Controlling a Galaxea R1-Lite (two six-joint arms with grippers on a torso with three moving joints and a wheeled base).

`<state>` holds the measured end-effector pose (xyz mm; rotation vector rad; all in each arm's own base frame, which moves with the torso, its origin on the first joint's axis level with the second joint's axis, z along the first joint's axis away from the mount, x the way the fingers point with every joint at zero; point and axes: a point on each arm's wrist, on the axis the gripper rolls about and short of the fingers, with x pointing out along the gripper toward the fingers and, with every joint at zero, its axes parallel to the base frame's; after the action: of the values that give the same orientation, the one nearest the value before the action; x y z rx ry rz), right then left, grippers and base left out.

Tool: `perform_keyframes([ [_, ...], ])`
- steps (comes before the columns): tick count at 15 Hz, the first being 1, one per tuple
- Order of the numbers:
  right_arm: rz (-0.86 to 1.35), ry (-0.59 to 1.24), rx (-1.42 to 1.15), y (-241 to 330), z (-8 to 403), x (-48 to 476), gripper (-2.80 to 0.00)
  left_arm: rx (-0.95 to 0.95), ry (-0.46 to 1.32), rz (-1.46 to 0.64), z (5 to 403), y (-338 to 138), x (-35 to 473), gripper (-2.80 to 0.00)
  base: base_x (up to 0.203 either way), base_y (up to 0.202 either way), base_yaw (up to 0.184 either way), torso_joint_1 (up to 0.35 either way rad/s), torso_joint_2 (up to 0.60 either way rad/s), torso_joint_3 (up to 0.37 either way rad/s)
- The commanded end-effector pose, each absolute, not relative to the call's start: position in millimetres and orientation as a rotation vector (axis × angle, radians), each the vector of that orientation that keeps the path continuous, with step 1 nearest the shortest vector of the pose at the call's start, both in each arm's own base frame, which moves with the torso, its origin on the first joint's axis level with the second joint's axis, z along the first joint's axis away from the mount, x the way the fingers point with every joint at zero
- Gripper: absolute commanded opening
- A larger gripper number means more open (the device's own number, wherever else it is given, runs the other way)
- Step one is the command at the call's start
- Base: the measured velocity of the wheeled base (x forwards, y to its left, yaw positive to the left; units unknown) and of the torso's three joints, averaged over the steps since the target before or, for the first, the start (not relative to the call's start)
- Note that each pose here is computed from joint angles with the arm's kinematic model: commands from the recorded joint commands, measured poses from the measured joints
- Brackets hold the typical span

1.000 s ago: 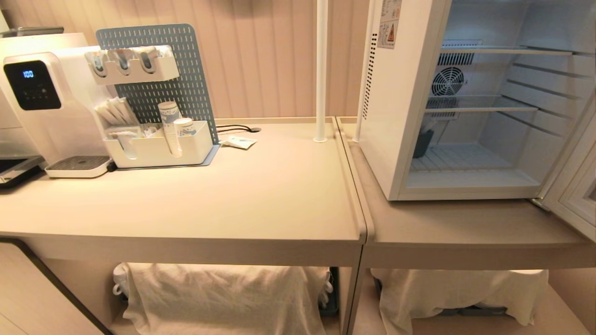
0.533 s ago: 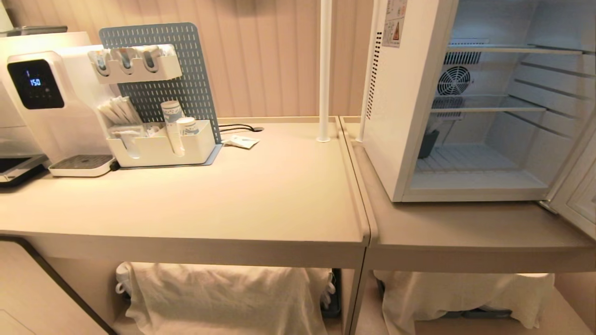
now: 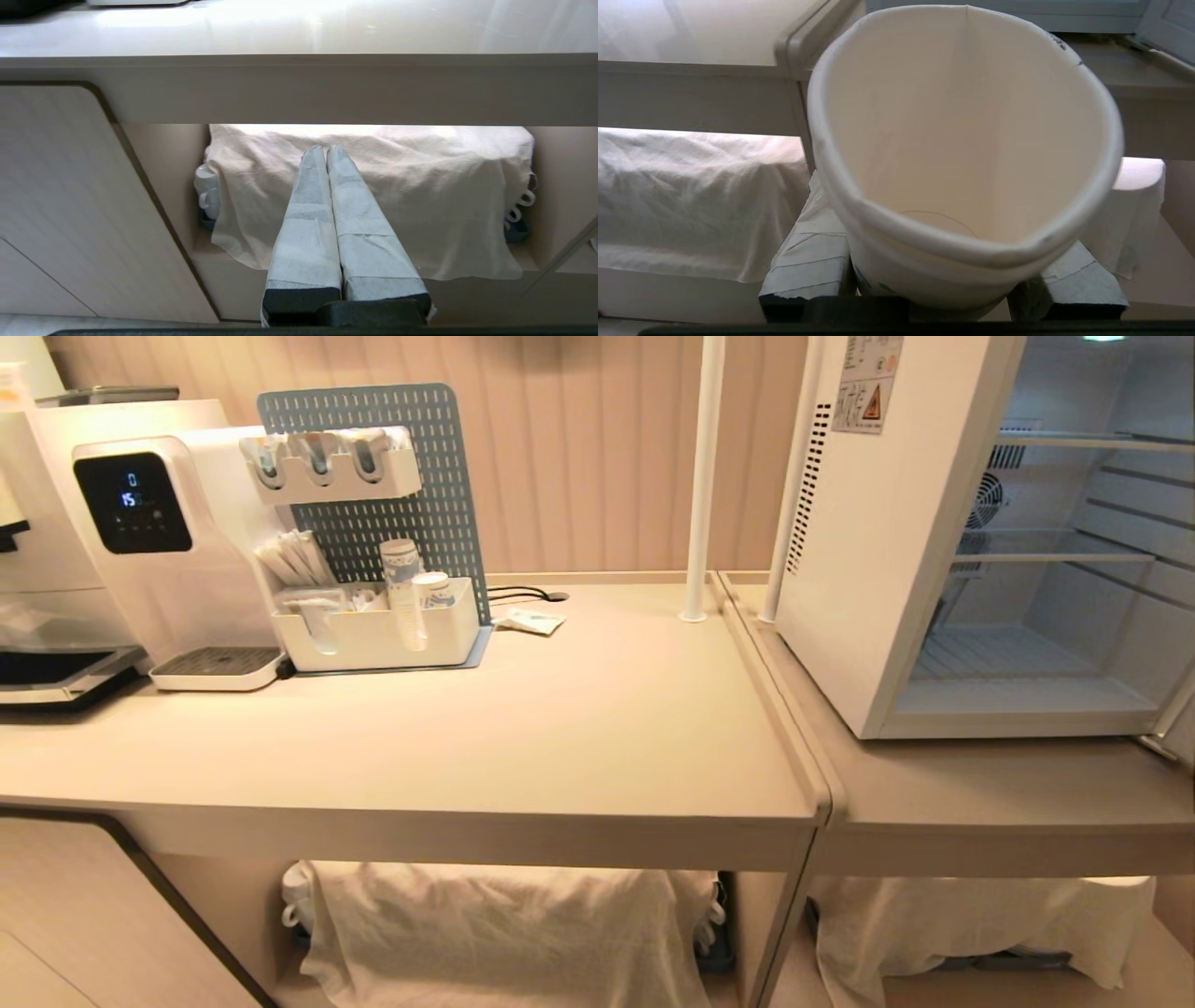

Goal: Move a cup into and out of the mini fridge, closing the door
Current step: Place the paper cup on the table

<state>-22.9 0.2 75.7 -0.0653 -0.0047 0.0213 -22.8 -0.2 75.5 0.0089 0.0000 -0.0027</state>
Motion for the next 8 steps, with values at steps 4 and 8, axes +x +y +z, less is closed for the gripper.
perform_keyframes([
  [4, 0.021, -0.004, -0.068, 0.2, 75.5, -22.7, -2.80, 0.006, -0.005, -0.002, 76.0, -0.2, -22.8, -2.80, 0.000, 0.190, 0.000, 0.002, 0.00, 0.001],
  [8, 0.022, -0.002, -0.066, 0.2, 75.4, -22.7, -2.80, 0.003, -0.005, -0.002, 76.0, -0.2, -22.8, -2.80, 0.000, 0.192, 0.000, 0.002, 0.00, 0.004],
])
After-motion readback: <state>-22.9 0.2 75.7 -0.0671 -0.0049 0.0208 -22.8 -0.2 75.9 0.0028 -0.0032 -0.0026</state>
